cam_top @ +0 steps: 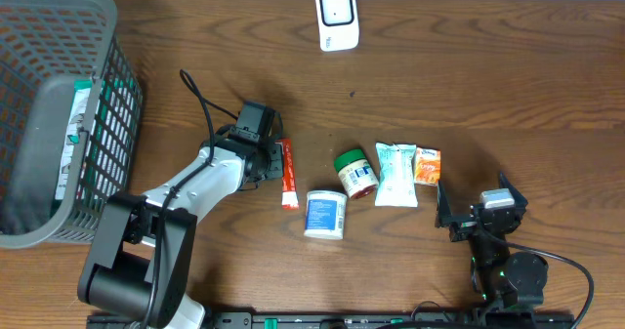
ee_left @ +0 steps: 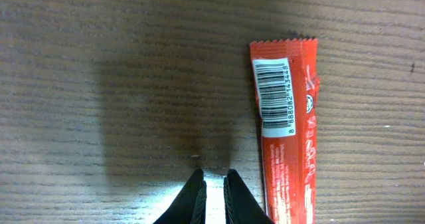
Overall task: Scan the item barcode
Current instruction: 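Open the left gripper and release the red stick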
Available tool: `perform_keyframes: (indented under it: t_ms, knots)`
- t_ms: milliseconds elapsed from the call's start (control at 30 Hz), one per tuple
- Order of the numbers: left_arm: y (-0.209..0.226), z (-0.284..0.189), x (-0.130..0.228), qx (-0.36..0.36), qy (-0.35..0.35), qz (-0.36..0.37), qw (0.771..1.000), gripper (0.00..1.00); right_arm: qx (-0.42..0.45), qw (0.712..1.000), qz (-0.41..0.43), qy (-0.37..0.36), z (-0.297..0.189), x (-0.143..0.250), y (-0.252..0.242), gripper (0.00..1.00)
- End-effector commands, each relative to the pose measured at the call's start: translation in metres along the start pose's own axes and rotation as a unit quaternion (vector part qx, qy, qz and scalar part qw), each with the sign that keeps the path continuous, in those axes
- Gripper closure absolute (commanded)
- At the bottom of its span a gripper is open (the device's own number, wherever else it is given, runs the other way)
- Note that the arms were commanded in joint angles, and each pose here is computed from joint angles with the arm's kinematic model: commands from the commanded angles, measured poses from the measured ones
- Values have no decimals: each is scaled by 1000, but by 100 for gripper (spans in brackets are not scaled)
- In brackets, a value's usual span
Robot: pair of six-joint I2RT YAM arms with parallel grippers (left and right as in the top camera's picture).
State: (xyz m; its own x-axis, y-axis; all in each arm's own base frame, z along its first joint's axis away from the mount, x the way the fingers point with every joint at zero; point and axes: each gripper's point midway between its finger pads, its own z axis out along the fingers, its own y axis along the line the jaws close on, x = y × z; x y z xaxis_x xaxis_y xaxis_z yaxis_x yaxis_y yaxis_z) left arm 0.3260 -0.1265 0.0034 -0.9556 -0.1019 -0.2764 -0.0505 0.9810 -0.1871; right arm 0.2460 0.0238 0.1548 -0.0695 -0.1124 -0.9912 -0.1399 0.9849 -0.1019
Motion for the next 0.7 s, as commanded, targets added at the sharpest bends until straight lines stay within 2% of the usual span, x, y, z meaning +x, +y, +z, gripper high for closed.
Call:
perform_keyframes:
  t_ms: [0,433,533,667]
  knots:
    - [-3,5,3,1,2,2,1000,89,-5,1000,7,0,0,0,2,1]
    - [-21,13,8,11,1,27,1000,89,-5,1000,7,0,0,0,2,1]
    - [-25,5,-2,17,-14,28,999,89,-5,1000,7,0,0,0,2,1]
    - [-36,-33,-35,30,-50,31,998,89,-5,1000,7,0,0,0,2,1]
